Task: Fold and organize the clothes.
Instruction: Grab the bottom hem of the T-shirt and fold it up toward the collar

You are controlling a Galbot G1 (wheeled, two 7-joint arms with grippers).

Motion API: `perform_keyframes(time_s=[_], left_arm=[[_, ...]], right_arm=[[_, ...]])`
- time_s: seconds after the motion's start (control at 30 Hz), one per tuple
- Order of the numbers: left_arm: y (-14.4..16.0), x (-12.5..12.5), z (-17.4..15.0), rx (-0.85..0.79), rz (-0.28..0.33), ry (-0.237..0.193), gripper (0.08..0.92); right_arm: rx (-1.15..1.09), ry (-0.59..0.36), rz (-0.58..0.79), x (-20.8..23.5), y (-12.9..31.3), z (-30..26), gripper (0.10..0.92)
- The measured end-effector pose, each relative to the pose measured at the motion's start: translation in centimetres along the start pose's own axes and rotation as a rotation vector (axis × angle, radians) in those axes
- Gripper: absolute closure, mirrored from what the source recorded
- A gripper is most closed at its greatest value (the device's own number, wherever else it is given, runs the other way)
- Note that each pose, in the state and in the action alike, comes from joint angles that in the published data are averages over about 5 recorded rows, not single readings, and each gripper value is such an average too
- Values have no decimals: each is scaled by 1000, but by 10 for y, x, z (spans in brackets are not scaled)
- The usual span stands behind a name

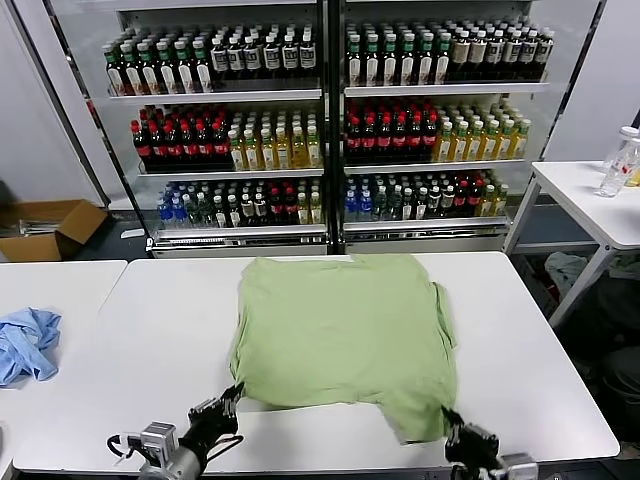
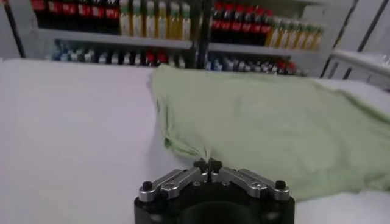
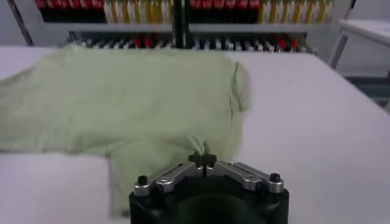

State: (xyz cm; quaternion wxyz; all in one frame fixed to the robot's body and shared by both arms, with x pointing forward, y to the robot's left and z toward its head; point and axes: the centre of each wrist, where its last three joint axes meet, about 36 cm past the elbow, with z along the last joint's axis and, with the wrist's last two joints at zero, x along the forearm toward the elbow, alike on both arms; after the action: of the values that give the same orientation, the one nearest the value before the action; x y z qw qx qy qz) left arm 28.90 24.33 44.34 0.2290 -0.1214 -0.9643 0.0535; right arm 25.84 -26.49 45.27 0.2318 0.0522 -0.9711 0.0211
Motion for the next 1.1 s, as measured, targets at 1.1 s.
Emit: perform_keyframes(time_s=[1.1], left_arm=[[34,-134,-39,-52,-3,-52,782]], right_arm=[[171,-161,-5,-175,-42,-79,713]])
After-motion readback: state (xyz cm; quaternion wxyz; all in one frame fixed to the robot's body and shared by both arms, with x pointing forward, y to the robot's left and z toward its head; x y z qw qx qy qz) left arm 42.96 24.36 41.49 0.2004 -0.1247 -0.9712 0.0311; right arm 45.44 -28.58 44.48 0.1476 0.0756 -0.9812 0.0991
